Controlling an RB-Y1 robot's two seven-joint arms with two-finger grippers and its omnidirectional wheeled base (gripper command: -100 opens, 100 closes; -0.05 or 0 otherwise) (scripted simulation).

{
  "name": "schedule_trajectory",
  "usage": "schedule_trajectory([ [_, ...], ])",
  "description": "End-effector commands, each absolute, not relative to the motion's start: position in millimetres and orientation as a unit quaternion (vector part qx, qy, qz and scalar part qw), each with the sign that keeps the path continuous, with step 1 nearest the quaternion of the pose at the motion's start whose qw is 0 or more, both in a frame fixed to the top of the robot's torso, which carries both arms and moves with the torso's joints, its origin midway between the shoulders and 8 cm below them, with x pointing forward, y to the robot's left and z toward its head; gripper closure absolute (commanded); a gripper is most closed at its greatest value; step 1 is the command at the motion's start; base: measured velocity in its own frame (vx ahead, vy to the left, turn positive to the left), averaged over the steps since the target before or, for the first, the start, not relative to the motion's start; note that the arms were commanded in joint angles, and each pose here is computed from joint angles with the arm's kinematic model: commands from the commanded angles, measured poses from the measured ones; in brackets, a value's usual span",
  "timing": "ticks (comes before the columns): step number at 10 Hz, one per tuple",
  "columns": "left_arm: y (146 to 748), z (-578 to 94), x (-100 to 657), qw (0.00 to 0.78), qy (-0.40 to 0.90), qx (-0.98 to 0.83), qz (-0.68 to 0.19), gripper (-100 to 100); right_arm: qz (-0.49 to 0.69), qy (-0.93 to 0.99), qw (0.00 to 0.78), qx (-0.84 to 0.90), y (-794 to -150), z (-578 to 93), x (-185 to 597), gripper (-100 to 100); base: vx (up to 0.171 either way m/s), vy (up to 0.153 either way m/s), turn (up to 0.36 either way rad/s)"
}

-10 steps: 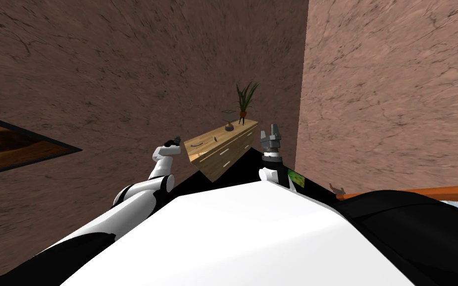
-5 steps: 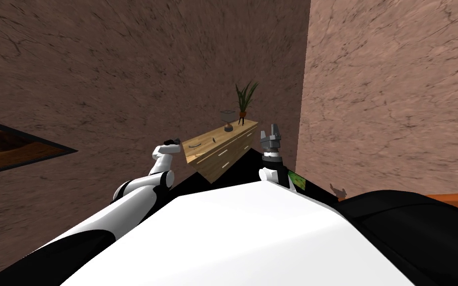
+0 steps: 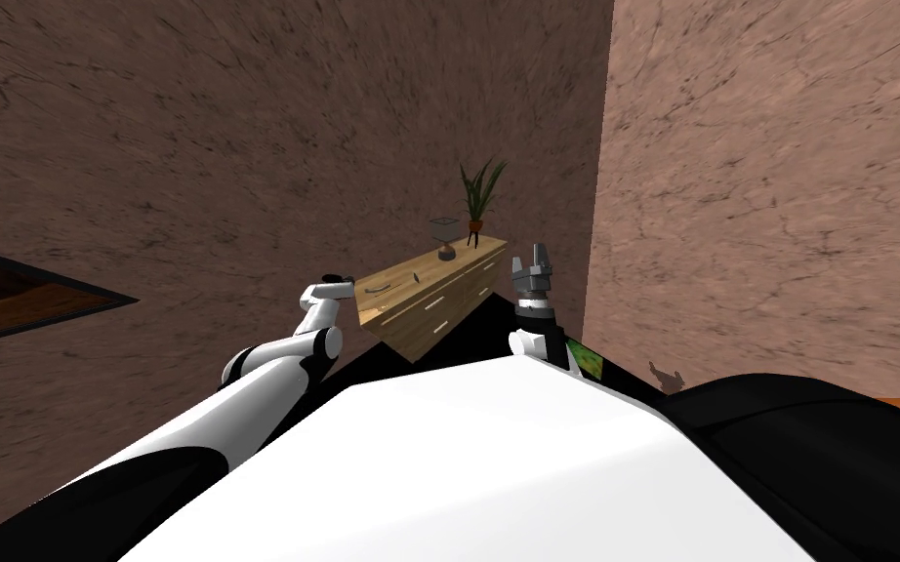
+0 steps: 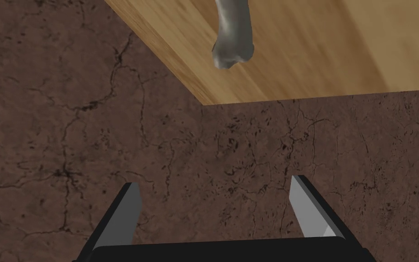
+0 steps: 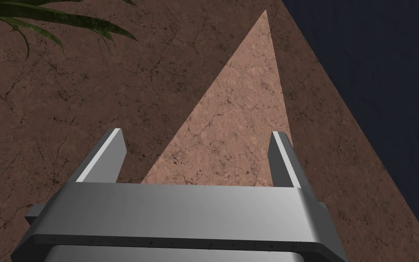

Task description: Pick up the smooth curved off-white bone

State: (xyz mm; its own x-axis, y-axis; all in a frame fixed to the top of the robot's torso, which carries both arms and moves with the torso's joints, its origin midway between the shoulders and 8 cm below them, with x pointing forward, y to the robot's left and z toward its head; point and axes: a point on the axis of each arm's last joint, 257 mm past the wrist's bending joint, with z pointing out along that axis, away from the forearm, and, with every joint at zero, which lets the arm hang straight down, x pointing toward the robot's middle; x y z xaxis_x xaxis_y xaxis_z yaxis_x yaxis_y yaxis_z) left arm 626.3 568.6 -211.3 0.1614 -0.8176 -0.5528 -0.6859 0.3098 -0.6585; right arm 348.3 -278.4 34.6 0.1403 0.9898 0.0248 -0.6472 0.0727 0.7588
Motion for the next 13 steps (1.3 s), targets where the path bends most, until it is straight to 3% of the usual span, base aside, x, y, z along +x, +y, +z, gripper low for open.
schedule_trajectory([
  [1,569.3,-223.7,618.7,0.463,0.646,-0.604,-0.058,-100,0.6,0.265,0.683,0.323,-278.4,34.6,348.3,0,0.053,-0.078,0.018],
  [13,562.5,-274.2,572.2,0.331,0.646,-0.688,-0.017,-100,0.6,0.265,0.683,0.323,-278.4,34.6,348.3,0,0.071,-0.049,0.012],
])
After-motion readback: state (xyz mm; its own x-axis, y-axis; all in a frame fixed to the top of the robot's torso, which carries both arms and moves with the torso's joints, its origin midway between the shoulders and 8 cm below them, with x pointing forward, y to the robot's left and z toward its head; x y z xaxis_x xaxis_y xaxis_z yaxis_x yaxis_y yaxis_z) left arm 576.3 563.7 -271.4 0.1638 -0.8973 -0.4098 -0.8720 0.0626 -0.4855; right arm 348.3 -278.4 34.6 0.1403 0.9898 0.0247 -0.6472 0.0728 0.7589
